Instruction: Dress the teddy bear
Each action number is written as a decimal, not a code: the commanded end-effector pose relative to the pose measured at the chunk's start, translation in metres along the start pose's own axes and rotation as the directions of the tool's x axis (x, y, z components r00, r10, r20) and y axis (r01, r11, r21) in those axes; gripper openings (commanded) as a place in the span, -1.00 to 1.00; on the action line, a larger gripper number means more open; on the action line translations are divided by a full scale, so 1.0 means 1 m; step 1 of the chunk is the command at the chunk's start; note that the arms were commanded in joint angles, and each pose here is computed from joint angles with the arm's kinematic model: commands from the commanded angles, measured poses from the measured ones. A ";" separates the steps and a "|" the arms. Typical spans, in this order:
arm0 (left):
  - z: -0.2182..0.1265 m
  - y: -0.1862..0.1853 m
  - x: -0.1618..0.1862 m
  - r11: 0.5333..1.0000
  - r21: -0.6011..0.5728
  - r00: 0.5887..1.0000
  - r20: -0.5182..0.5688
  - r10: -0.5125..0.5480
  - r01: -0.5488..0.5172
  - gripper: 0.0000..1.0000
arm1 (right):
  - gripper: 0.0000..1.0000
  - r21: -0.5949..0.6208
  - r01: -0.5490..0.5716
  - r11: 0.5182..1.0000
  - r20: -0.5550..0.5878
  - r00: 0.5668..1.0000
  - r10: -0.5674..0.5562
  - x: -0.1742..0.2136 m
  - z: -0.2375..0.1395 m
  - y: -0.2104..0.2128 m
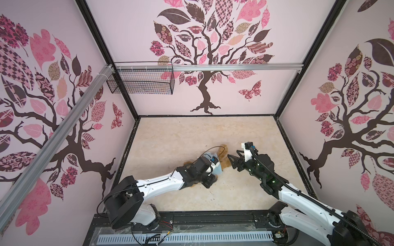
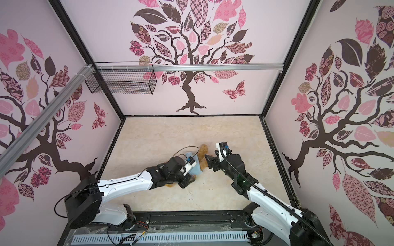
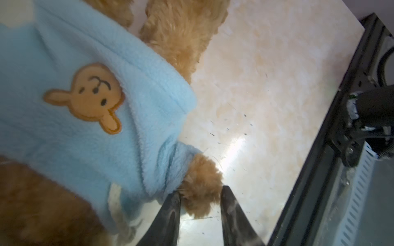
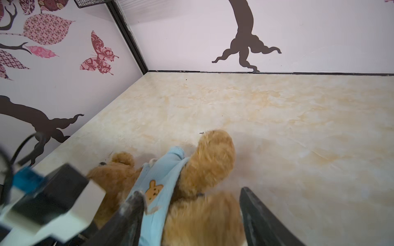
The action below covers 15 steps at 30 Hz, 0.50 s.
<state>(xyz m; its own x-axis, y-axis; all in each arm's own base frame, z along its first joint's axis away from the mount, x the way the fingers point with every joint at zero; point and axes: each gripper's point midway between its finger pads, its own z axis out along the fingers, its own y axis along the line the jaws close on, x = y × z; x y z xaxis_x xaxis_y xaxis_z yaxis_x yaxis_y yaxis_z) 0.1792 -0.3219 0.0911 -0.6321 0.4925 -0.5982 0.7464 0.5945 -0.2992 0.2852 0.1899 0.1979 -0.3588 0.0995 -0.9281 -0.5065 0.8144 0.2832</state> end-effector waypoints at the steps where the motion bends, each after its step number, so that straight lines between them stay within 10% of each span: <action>1: -0.021 -0.032 -0.015 0.992 0.121 0.994 0.099 -0.046 0.034 -0.17 | 0.41 -0.049 -0.037 0.998 -0.014 0.999 0.036 -0.014 0.008 0.012; 7: -0.081 -0.028 -0.042 0.997 0.077 0.954 0.294 -0.050 0.029 -0.04 | 0.05 -0.291 -0.127 0.948 -0.104 0.989 0.101 -0.001 0.027 0.057; 15: -0.146 0.037 -0.080 0.973 -0.095 0.866 0.479 -0.140 0.210 0.47 | -0.24 -0.286 -0.207 0.936 -0.317 0.942 0.111 0.086 0.037 0.070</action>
<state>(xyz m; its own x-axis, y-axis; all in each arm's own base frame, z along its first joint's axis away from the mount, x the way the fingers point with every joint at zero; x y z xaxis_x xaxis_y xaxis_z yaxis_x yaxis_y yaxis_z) 0.2067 -0.2639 0.2342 -0.5389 0.0755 -0.8390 0.6547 0.6643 -0.3607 0.2539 0.2752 0.1472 -0.5941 -0.0059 -0.8044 -0.6492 0.5939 0.4752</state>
